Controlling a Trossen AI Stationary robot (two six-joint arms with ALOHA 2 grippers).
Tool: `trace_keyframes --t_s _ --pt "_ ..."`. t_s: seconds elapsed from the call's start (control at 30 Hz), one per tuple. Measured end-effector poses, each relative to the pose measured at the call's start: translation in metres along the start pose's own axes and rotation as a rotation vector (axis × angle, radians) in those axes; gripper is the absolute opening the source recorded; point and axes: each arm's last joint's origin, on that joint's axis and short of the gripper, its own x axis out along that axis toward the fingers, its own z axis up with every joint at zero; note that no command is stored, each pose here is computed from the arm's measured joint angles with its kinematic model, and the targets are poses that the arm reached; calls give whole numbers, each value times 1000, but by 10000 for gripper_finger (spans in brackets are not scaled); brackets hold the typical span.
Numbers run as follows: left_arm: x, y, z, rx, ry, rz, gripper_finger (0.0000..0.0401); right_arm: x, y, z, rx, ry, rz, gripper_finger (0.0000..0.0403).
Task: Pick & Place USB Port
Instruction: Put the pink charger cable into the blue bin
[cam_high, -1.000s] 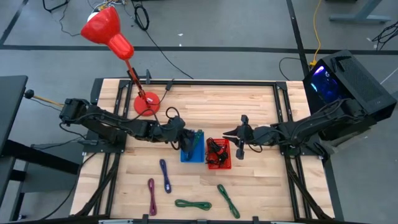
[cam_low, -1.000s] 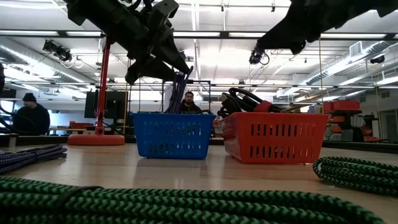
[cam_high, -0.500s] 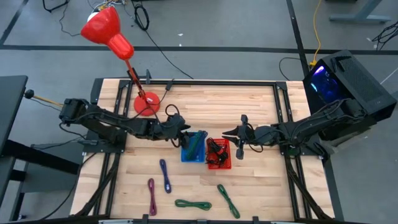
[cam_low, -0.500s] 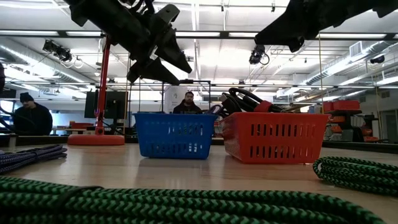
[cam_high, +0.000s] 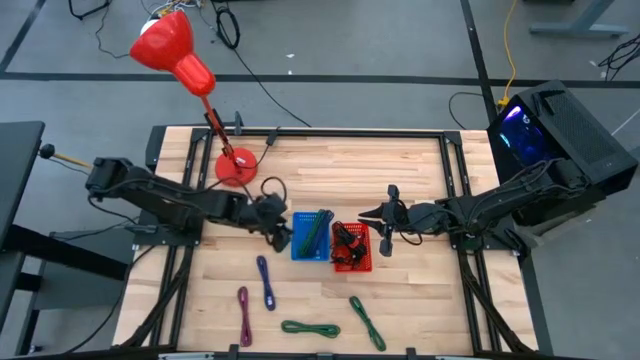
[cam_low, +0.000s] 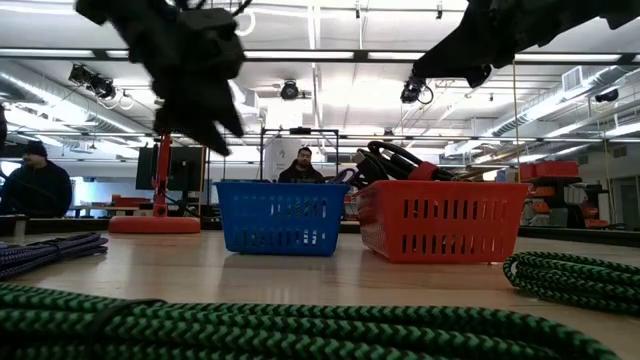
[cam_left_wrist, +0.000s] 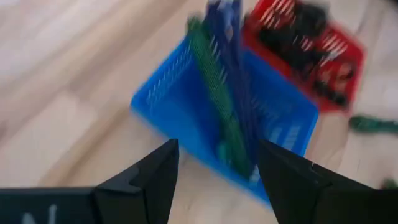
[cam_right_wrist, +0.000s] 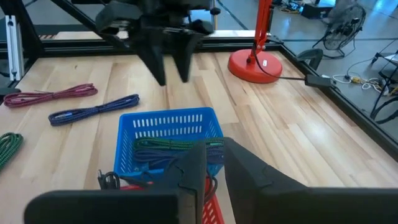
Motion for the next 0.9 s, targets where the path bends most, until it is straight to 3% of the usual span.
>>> trace_keyframes --t_s 0.23,0.43,0.7,0.9 --pt "-30 -13 -33 -94 64 55 218 0 0 1 -12 -6 0 59" --pt "-49 -34 -64 -226 48 15 218 0 0 1 -19 -6 1 59" --pt "-73 -49 -116 -457 42 18 217 0 2 -3 -38 34 74 59" --pt "-72 -56 -154 -634 109 62 217 0 4 -3 -61 41 136 59"
